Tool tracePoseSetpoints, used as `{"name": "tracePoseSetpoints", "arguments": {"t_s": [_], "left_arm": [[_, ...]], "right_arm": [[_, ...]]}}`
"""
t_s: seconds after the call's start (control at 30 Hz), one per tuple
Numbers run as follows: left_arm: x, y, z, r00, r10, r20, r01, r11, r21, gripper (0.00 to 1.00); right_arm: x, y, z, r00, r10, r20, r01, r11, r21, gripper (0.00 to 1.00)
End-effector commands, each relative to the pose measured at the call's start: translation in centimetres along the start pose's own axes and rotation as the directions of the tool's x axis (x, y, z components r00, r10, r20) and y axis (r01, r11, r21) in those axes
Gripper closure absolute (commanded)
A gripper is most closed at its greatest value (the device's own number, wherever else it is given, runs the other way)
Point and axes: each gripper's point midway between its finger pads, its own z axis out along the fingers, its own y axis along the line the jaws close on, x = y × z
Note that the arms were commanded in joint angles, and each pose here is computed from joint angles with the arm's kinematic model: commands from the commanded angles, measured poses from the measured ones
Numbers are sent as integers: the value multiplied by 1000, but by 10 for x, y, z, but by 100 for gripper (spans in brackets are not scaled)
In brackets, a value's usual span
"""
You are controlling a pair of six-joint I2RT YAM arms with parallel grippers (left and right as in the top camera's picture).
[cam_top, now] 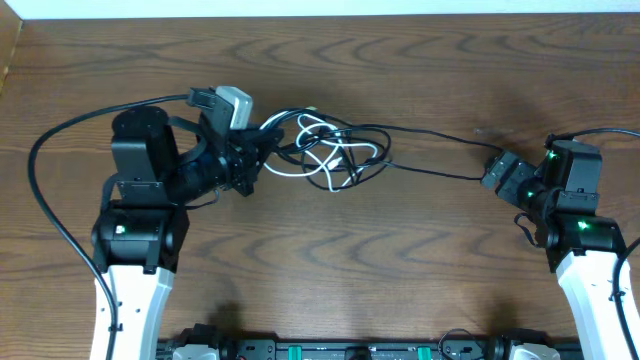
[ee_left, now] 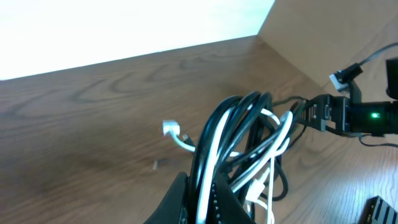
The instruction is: Untangle cables
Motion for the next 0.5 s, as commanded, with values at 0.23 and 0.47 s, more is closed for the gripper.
{"name": "tracePoseSetpoints", "arguments": {"t_s": [0.23, 0.47], "left_arm": [[-20, 26, -25, 997, -28, 76, 37, 992, -121, 93], [-20, 14, -24, 997, -30, 75, 33, 998, -48, 93]], "right_arm": [[-11, -22, -3, 995, 79, 54, -84, 991, 100, 1], [-19, 40, -7, 995, -82, 56, 93, 971, -222, 1]]}}
